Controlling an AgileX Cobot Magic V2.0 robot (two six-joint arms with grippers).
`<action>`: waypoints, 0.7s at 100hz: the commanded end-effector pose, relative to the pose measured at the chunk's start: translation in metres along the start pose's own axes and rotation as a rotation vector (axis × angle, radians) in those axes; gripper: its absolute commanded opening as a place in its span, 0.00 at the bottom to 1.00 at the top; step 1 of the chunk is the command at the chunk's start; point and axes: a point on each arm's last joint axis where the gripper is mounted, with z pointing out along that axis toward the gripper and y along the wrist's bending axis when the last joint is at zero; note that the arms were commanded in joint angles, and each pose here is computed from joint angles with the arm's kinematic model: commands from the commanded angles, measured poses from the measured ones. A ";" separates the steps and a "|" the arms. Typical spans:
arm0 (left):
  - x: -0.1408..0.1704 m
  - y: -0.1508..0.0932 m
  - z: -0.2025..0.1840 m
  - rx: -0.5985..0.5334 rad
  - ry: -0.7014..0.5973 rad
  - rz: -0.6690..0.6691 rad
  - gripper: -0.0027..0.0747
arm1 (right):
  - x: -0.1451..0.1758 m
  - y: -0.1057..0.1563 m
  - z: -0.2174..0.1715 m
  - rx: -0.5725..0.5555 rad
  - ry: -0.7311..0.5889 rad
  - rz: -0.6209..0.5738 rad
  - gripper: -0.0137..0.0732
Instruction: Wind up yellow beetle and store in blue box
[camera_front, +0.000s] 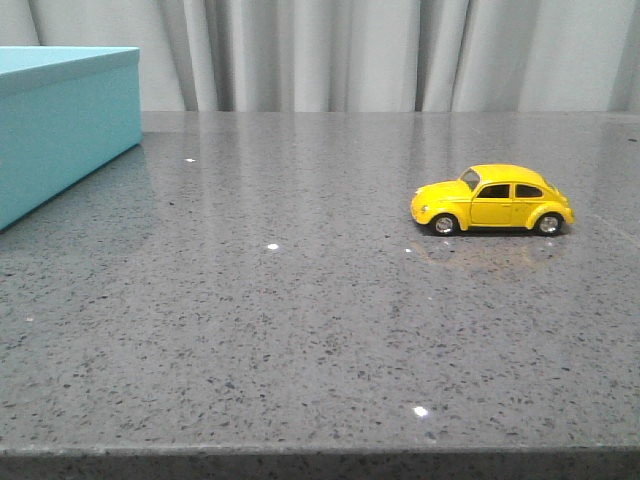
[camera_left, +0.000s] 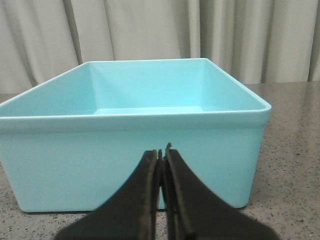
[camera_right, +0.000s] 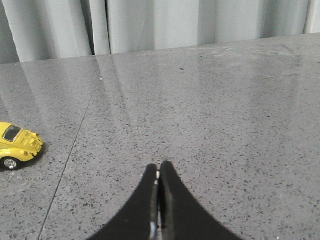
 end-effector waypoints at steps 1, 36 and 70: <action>0.006 0.000 -0.001 0.005 -0.062 -0.008 0.01 | -0.015 0.002 -0.003 -0.016 -0.118 -0.023 0.08; 0.006 0.000 -0.001 0.005 -0.062 -0.008 0.01 | -0.015 0.002 -0.003 -0.016 -0.118 -0.023 0.08; 0.005 0.000 -0.001 0.004 -0.075 -0.008 0.01 | -0.015 0.003 -0.004 -0.018 -0.126 -0.023 0.08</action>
